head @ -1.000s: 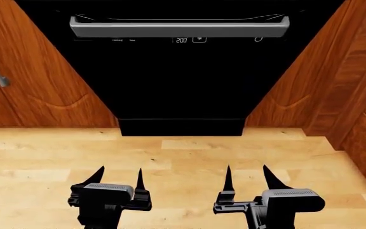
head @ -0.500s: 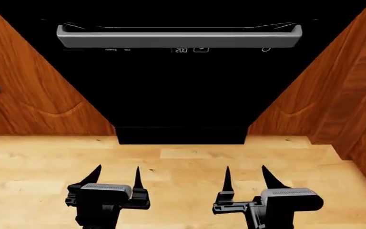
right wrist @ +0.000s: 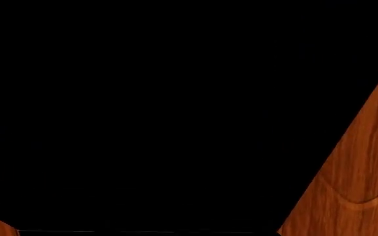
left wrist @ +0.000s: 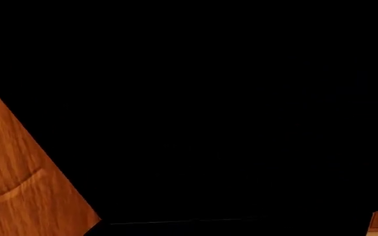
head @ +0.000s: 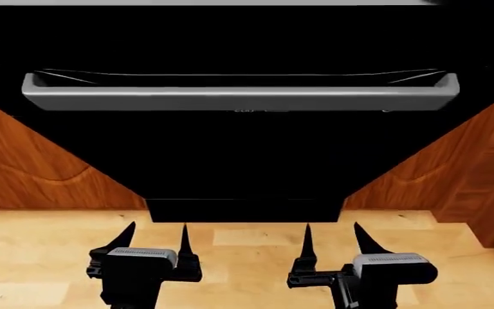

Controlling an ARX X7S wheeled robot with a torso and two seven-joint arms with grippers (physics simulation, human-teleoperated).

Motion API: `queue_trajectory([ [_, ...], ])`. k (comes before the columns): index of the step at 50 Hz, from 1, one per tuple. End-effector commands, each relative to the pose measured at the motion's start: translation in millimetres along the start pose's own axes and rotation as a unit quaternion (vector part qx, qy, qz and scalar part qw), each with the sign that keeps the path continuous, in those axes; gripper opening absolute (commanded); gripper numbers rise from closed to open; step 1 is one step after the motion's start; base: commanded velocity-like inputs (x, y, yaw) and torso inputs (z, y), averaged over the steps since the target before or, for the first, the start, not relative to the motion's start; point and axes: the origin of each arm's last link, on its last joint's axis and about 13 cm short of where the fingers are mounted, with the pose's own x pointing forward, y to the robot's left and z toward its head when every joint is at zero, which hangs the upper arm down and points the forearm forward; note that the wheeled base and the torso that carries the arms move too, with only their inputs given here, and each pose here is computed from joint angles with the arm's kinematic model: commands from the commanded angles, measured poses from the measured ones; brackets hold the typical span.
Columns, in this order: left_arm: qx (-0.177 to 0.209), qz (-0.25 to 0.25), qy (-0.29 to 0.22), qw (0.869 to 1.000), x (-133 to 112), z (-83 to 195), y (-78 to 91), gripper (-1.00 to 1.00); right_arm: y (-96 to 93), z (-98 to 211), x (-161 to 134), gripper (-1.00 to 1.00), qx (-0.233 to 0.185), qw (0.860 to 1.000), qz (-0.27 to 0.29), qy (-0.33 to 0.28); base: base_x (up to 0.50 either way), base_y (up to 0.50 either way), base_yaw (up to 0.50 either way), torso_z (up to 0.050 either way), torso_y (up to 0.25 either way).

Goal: Close the dishwasher door

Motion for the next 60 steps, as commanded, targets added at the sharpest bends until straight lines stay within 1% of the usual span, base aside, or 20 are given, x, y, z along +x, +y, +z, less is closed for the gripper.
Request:
queue_trajectory([
  [1,0.0,0.001,-0.001,1.0,-0.2,0.3,0.0,1.0,-0.2,0.4,0.0,1.0,0.002,1.0,0.0,-0.001,0.33,0.0,0.0,0.0,0.0],
  [10,0.0,0.001,-0.002,1.0,0.2,0.7,0.1,1.0,-1.0,1.0,-1.4,1.0,0.005,1.0,-0.002,-0.002,0.17,0.0,0.0,0.0,0.0],
  [16,0.0,0.002,-0.004,1.0,0.5,1.2,0.5,1.0,-0.9,1.1,-2.5,1.0,0.007,1.0,-0.002,-0.005,0.0,0.0,0.0,0.0,0.0],
  [21,0.004,0.0,-0.022,1.0,-3.3,8.1,-0.3,1.0,-1.1,6.0,-5.0,1.0,0.01,1.0,0.002,-0.016,0.0,0.0,0.0,0.0,0.0],
  [26,0.007,-0.01,-0.055,0.998,-13.6,26.9,-3.8,1.0,-2.6,23.6,-13.2,1.0,0.018,0.999,0.011,-0.043,0.0,0.0,0.0,0.0,0.0],
  [31,0.013,-0.022,-0.091,0.996,-19.0,49.5,-6.4,1.0,-2.5,52.9,-19.5,1.0,0.02,0.996,0.028,-0.086,0.0,0.0,0.0,0.0,0.0],
  [37,0.022,-0.023,-0.123,0.992,-17.6,70.2,-5.9,1.0,-3.0,89.7,-8.0,1.0,0.018,0.99,0.031,-0.139,0.0,0.0,0.0,0.0,0.0],
  [43,0.041,-0.025,-0.151,0.987,0.4,94.7,-6.2,1.0,-3.0,123.8,25.9,1.0,0.006,0.984,0.022,-0.175,0.0,0.0,0.0,0.0,0.0],
  [47,0.054,-0.019,-0.167,0.984,13.9,110.6,-4.0,1.0,-0.9,137.9,44.3,1.0,-0.003,0.981,0.017,-0.191,0.0,0.0,0.0,0.0,0.0],
  [54,0.074,-0.01,-0.192,0.979,34.7,136.2,-0.4,1.0,4.3,147.0,66.4,1.0,-0.016,0.98,0.016,-0.199,0.0,0.0,0.0,0.0,0.0],
  [56,0.08,-0.006,-0.195,0.978,43.4,142.7,0.8,1.0,5.2,148.8,72.7,1.0,-0.019,0.98,0.018,-0.196,0.0,0.0,0.0,0.0,0.0],
  [60,0.089,0.002,-0.197,0.976,63.6,157.2,4.9,1.0,5.5,149.8,75.5,1.0,-0.025,0.981,0.016,-0.194,0.0,0.0,0.0,0.0,0.004],
])
